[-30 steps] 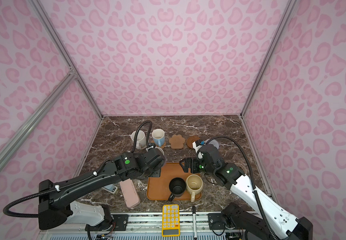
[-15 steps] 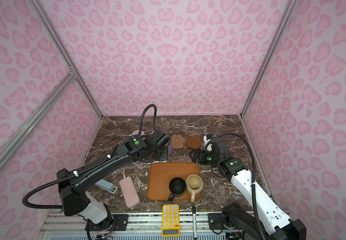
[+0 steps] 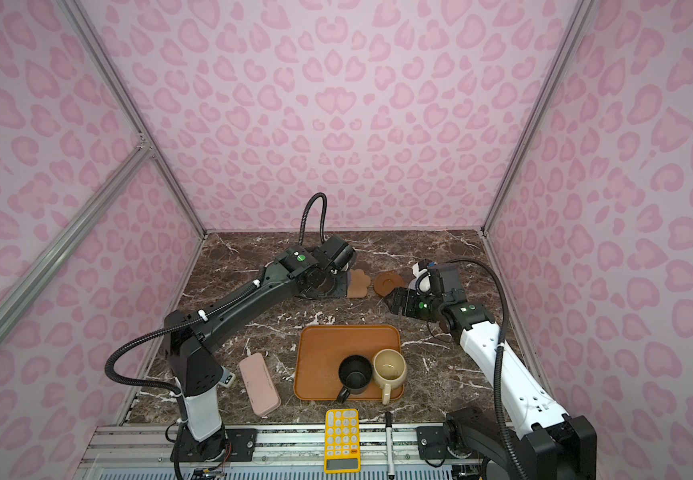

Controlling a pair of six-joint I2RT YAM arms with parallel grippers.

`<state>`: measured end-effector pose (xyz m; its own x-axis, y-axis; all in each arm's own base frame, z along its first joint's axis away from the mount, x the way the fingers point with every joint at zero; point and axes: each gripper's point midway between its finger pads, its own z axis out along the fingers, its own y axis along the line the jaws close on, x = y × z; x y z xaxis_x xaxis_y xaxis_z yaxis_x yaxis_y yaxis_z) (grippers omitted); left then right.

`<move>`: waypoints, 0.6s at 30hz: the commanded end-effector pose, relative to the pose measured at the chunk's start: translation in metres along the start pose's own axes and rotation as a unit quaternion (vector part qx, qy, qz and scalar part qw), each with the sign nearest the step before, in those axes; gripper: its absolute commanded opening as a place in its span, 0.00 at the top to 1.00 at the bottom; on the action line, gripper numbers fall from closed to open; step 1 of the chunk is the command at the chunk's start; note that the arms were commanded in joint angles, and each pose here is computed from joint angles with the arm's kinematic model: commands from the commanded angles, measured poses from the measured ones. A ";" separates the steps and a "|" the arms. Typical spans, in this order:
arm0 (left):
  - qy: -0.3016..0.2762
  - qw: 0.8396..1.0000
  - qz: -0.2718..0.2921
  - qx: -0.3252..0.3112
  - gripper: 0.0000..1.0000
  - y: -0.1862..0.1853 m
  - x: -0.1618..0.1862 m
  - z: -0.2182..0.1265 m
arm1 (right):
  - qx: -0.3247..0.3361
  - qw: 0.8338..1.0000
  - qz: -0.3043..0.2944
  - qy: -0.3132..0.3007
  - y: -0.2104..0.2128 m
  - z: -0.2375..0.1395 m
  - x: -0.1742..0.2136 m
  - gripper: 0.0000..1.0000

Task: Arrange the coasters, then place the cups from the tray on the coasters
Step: 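Carry the lavender mug toward the cork paw coaster with the left gripper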

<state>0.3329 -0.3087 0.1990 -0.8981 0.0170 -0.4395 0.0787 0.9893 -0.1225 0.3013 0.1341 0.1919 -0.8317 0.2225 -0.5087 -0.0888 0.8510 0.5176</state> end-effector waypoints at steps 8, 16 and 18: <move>-0.008 1.000 -0.003 -0.007 0.97 -0.009 -0.027 0.035 | 0.005 1.000 0.020 -0.001 0.001 0.014 -0.020 0.04; 0.008 1.000 -0.011 -0.008 0.97 -0.019 -0.038 0.068 | 0.013 1.000 0.022 0.017 -0.003 0.030 -0.023 0.03; 0.011 1.000 -0.015 -0.008 0.97 -0.020 -0.040 0.077 | 0.011 0.999 0.020 0.023 -0.003 0.034 -0.024 0.03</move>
<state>0.3900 -0.3366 0.1482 -0.9190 0.0032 -0.3941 0.0497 0.9929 -0.1080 0.3358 0.1394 0.1794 -0.8576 0.2449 -0.4523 -0.0290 0.8549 0.5179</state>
